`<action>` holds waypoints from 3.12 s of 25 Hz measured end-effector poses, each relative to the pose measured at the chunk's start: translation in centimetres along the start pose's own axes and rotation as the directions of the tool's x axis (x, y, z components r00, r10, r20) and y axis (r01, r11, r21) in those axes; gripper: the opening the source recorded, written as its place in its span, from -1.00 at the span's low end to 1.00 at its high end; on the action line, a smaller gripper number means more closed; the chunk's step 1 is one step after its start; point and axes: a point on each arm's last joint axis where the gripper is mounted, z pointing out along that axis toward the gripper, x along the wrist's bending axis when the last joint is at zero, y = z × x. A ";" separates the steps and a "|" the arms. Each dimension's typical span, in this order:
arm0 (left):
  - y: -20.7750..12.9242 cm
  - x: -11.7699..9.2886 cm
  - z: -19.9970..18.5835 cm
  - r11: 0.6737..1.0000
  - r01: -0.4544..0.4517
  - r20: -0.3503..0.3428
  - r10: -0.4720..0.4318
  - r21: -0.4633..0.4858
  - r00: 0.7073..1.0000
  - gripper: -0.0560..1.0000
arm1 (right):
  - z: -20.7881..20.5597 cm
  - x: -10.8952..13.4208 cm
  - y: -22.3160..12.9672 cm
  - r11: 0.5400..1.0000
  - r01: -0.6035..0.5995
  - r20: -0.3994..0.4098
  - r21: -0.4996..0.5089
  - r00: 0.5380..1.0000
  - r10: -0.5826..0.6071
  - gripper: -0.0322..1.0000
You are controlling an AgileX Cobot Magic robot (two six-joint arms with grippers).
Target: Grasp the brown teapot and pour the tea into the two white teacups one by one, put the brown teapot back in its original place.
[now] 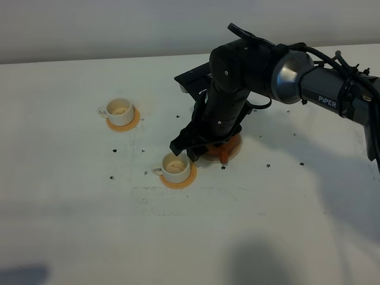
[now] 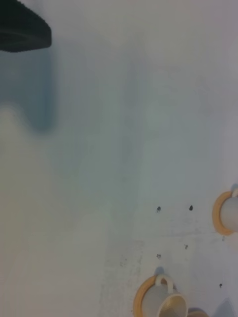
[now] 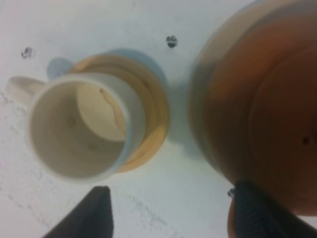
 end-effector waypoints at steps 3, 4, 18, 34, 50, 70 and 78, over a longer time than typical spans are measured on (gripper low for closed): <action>0.0 0.0 0.0 1.000 0.000 0.000 0.000 0.000 1.000 -0.22 | 0.0 0.0 -0.1 1.000 0.004 -0.001 0.008 1.000 -0.004 0.06; 0.0 0.0 0.0 1.000 0.000 0.000 0.000 0.000 1.000 -0.22 | 0.0 0.0 -0.1 1.000 0.007 -0.001 0.011 1.000 -0.007 0.06; 0.0 0.0 0.0 1.000 0.000 0.000 0.000 0.000 1.000 -0.22 | 0.0 0.0 -0.4 0.999 0.018 -0.003 0.040 1.000 -0.018 0.06; 0.0 0.0 0.0 1.000 0.000 0.000 0.000 0.000 1.000 -0.22 | 0.0 -0.5 -0.6 0.997 0.022 0.050 0.072 0.998 -0.026 0.06; 0.0 0.0 0.0 1.000 0.000 0.000 0.000 0.000 1.000 -0.22 | -6.9 1.4 -0.6 0.991 0.054 0.012 -0.126 0.999 -0.053 0.06; 0.0 0.0 0.0 1.000 0.000 0.000 0.000 0.000 1.000 -0.22 | -7.6 -1.5 -7.9 0.965 -0.039 0.234 -0.258 0.967 0.102 0.06; 0.0 0.0 0.0 1.000 -0.001 -0.001 0.001 0.000 1.000 -0.22 | -7.6 -1.5 -7.5 0.951 -0.035 0.222 -0.308 0.969 0.107 0.06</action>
